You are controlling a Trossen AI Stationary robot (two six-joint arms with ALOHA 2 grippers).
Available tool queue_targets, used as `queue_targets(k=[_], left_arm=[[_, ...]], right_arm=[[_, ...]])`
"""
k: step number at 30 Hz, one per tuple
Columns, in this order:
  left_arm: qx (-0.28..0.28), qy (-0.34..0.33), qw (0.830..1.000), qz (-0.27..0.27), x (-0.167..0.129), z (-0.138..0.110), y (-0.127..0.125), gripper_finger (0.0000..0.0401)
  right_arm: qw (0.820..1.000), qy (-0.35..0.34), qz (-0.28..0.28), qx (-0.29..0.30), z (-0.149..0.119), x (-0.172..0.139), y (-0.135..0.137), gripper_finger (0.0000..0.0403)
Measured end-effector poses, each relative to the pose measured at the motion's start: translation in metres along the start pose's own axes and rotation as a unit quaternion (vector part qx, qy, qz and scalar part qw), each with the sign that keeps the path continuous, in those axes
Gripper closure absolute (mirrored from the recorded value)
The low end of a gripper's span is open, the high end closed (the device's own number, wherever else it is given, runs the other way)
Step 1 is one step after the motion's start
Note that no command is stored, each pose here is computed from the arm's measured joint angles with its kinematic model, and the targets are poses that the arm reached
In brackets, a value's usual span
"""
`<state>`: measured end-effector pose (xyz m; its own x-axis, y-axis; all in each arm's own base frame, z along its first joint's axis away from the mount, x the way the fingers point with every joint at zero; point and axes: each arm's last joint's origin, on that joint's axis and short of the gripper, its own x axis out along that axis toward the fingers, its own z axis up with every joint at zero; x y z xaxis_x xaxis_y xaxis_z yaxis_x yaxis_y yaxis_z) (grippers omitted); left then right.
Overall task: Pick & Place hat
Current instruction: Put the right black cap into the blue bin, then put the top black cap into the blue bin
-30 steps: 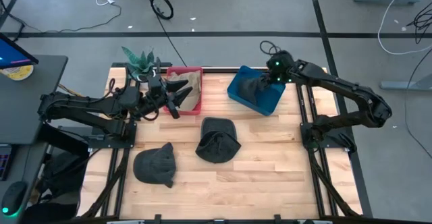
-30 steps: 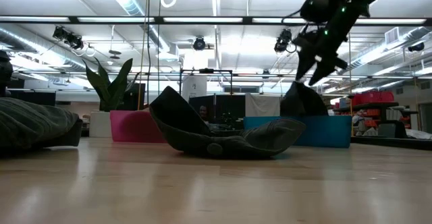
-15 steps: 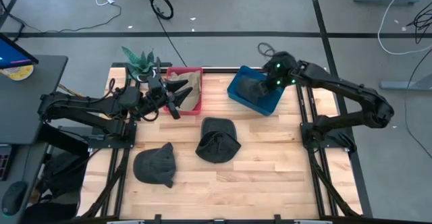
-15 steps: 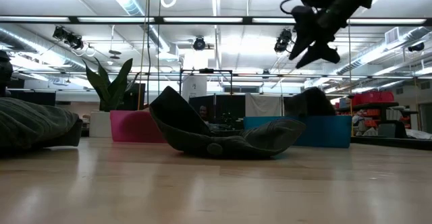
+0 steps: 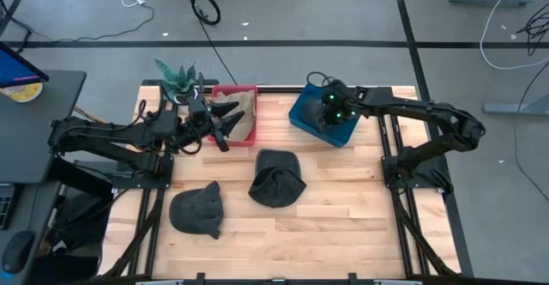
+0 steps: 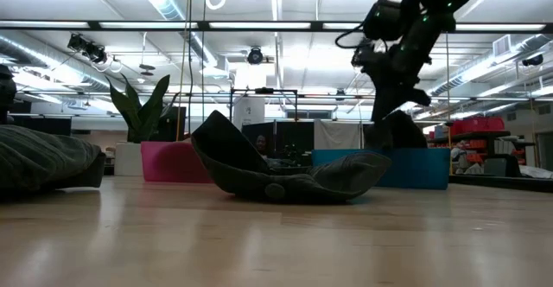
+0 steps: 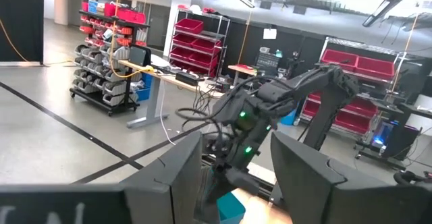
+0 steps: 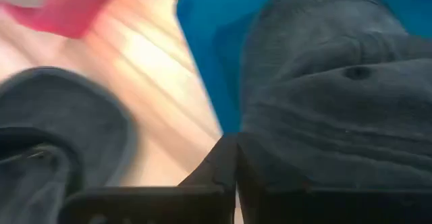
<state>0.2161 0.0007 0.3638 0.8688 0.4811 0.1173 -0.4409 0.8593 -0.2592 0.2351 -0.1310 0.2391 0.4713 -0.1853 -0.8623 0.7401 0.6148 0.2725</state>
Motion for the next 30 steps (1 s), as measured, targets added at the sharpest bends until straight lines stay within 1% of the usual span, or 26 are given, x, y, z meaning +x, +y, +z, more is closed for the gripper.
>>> queue_targets(k=[3, 7, 14, 18, 24, 27, 30], left_arm=[[0.001, 0.005, 1.0, 0.001, 0.0, -0.001, 0.0, 0.022], [-0.002, 0.011, 1.0, 0.0, 0.0, -0.002, 0.0, 0.022], [-0.004, 0.049, 0.999, -0.01, -0.005, -0.011, -0.005, 0.022], [-0.004, 0.054, 0.998, -0.02, -0.007, -0.012, -0.009, 0.022], [-0.004, 0.055, 0.998, -0.022, -0.008, -0.012, -0.01, 0.022], [-0.004, 0.054, 0.998, -0.022, -0.008, -0.012, -0.01, 0.022], [-0.004, 0.055, 0.998, -0.023, -0.008, -0.012, -0.01, 0.022]], right_arm=[[0.999, 0.012, -0.042, 0.006, 0.001, 0.012, -0.007, 0.0397], [0.994, 0.032, -0.1, 0.02, -0.002, 0.018, -0.017, 0.04], [0.991, 0.019, -0.128, 0.024, -0.002, 0.017, -0.017, 0.0401], [0.986, 0.02, -0.164, 0.024, -0.003, 0.015, -0.022, 0.0402], [0.982, 0.056, -0.178, 0.007, -0.012, 0.01, -0.022, 0.0402], [0.985, 0.044, -0.168, -0.01, -0.013, 0.002, -0.017, 0.0403], [0.987, 0.021, -0.156, -0.005, -0.013, -0.01, -0.014, 0.0403]])
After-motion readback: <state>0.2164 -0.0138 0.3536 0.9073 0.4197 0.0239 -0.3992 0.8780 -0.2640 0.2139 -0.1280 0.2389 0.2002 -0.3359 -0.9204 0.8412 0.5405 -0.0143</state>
